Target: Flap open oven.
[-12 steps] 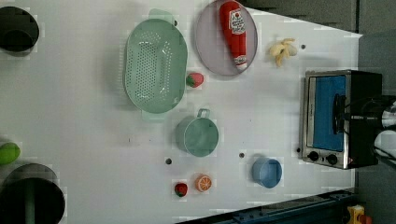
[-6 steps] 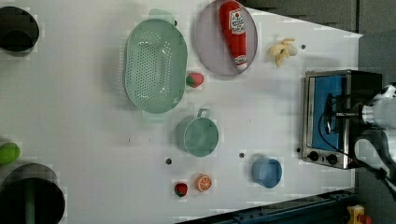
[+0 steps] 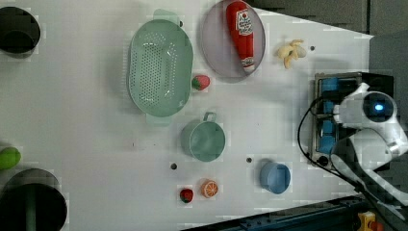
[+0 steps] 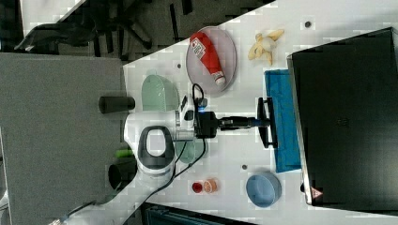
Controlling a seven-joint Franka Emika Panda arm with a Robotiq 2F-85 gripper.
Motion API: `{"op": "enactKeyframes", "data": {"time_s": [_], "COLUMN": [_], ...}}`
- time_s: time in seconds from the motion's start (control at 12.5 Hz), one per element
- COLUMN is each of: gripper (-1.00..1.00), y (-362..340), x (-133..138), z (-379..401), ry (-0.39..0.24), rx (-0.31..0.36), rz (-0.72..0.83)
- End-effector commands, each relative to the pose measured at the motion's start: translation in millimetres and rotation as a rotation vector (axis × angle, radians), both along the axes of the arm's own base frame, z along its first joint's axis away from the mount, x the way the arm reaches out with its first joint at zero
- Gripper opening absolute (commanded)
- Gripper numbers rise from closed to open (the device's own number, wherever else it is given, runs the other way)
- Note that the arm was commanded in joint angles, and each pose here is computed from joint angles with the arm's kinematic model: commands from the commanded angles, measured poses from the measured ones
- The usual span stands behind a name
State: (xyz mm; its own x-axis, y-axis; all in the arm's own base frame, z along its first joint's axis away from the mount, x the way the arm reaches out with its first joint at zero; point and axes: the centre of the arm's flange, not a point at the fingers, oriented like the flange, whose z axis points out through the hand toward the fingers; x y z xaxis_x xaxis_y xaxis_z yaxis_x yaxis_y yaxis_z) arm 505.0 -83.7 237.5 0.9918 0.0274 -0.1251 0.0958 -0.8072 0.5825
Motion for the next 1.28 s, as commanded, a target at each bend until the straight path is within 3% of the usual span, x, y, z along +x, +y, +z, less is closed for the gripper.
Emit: {"op": "enactKeyframes", "data": {"time_s": [0.08, 0.8, 1.12, 1.28], "gripper": [-0.65, -0.65, -0.65, -0.65], "y": [33.6, 71.9, 74.6, 83.6], "x": [-4.3, -1.4, 1.8, 17.9], "z": [-35.3, -129.8, -135.5, -115.4], "ry": [-0.056, 0.003, -0.015, -0.089], "rx": [-0.061, -0.156, -0.128, -0.063], "rz": [-0.084, -0.019, -0.016, -0.030]}}
